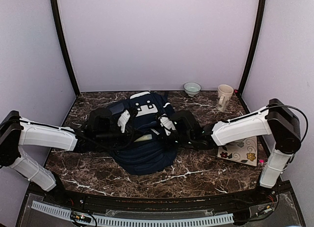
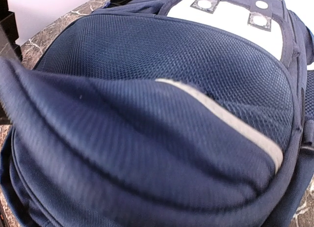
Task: Pack the student bag
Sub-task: Adjust the pen in the upper front pocket of the bag, then set the student bag in the upper front pocket, then move the student bag to the center of the board, then zip the upper front pocket of the bag in the student bag, then grab the upper front pocket of the student bag.
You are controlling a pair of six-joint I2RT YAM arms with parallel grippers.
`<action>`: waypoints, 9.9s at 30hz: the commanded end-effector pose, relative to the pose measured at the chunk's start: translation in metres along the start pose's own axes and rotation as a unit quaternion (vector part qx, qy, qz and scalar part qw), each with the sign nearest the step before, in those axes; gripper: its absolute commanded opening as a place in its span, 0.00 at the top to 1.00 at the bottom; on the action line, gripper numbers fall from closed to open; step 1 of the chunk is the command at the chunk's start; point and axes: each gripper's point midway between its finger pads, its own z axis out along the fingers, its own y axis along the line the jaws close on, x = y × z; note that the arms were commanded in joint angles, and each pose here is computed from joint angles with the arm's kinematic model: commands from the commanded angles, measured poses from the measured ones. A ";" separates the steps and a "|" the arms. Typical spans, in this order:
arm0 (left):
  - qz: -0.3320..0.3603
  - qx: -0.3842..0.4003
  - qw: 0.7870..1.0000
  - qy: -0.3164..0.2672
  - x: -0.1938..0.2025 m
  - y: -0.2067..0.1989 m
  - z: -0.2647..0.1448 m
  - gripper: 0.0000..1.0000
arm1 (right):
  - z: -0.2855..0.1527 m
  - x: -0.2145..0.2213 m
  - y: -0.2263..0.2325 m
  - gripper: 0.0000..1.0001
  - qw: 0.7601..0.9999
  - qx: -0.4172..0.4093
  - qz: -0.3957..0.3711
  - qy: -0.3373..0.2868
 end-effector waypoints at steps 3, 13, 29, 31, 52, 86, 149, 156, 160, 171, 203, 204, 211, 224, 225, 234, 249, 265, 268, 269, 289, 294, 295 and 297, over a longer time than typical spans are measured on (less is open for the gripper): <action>0.019 0.049 0.998 -0.026 -0.024 -0.027 -0.003 1.00 | 0.009 -0.015 -0.006 0.95 1.000 0.013 -0.007 -0.026; 0.019 0.040 0.999 -0.023 -0.021 -0.024 -0.001 1.00 | -0.005 -0.012 -0.005 0.90 1.000 0.005 0.002 -0.024; 0.020 0.013 0.999 -0.026 -0.026 -0.017 -0.010 0.92 | -0.058 -0.004 -0.004 0.82 0.999 0.010 0.020 -0.036; 0.019 0.008 0.999 -0.027 -0.027 -0.015 -0.013 0.84 | -0.063 -0.002 -0.005 0.82 0.999 0.013 0.021 -0.037; -0.002 -0.184 0.982 0.039 -0.005 0.015 -0.079 0.41 | -0.084 -0.002 0.001 0.79 0.998 0.011 0.024 -0.057; -0.127 -0.408 0.869 0.251 0.123 0.087 -0.136 0.38 | -0.088 0.009 0.006 0.55 0.999 0.013 0.017 -0.048; -0.062 -0.286 0.940 0.174 0.096 0.050 -0.095 0.37 | -0.110 0.017 0.009 0.45 0.997 -0.006 0.019 -0.074; -0.060 -0.213 0.966 0.138 0.086 0.038 -0.078 0.36 | -0.110 0.019 0.011 0.38 0.997 -0.008 0.022 -0.070; -0.042 -0.151 0.979 0.130 0.082 0.019 -0.069 0.37 | -0.111 0.020 0.010 0.36 0.997 -0.007 0.024 -0.070; -0.030 -0.140 0.979 0.145 0.086 0.018 -0.052 0.48 | -0.105 0.020 0.012 0.36 0.998 -0.010 0.020 -0.066; -0.004 -0.124 0.972 0.198 0.100 -0.010 -0.030 1.00 | -0.020 0.062 0.052 0.41 0.995 -0.093 0.038 -0.023; -0.006 -0.114 0.974 0.198 0.099 -0.015 -0.030 1.00 | -0.017 0.064 0.053 0.41 0.995 -0.093 0.038 -0.022; -0.007 -0.026 0.982 0.189 0.086 -0.060 -0.026 1.00 | -0.008 0.068 0.051 0.42 0.995 -0.085 0.038 -0.022; -0.017 0.063 0.983 0.171 0.076 -0.094 -0.014 1.00 | -0.009 0.068 0.045 0.42 0.996 -0.071 0.034 -0.027; -0.021 0.069 0.983 0.167 0.074 -0.096 -0.013 1.00 | -0.011 0.067 0.045 0.42 0.996 -0.071 0.034 -0.030; -0.037 0.084 0.982 0.163 0.057 -0.106 0.009 0.98 | -0.013 0.069 0.041 0.42 0.997 -0.063 0.033 -0.028; -0.026 0.101 0.981 0.166 0.056 -0.112 0.013 0.88 | -0.057 0.072 0.012 0.42 0.999 0.001 0.033 -0.030; 0.009 0.002 0.996 0.085 0.022 -0.076 -0.035 0.40 | -0.087 0.038 0.033 0.40 0.997 -0.037 0.033 -0.060; 0.010 -0.045 0.997 0.057 0.012 -0.059 -0.054 0.37 | -0.084 0.032 0.044 0.40 0.996 -0.050 0.027 -0.061; 0.009 -0.062 0.997 0.054 0.013 -0.053 -0.058 0.36 | -0.082 0.030 0.048 0.40 0.996 -0.054 0.024 -0.061; 0.006 -0.180 0.983 0.024 0.017 -0.008 -0.086 0.35 | -0.041 0.033 0.096 0.41 0.996 -0.080 -0.007 -0.028; 0.010 -0.169 0.985 0.023 0.016 -0.012 -0.083 0.35 | -0.036 0.038 0.097 0.45 0.998 -0.056 -0.024 -0.019; 0.010 -0.169 0.985 0.024 0.017 -0.012 -0.082 0.35 | -0.034 0.041 0.096 0.45 0.998 -0.050 -0.028 -0.016; 0.011 -0.167 0.985 0.027 0.018 -0.012 -0.080 0.35 | -0.030 0.042 0.095 0.47 0.999 -0.040 -0.034 -0.011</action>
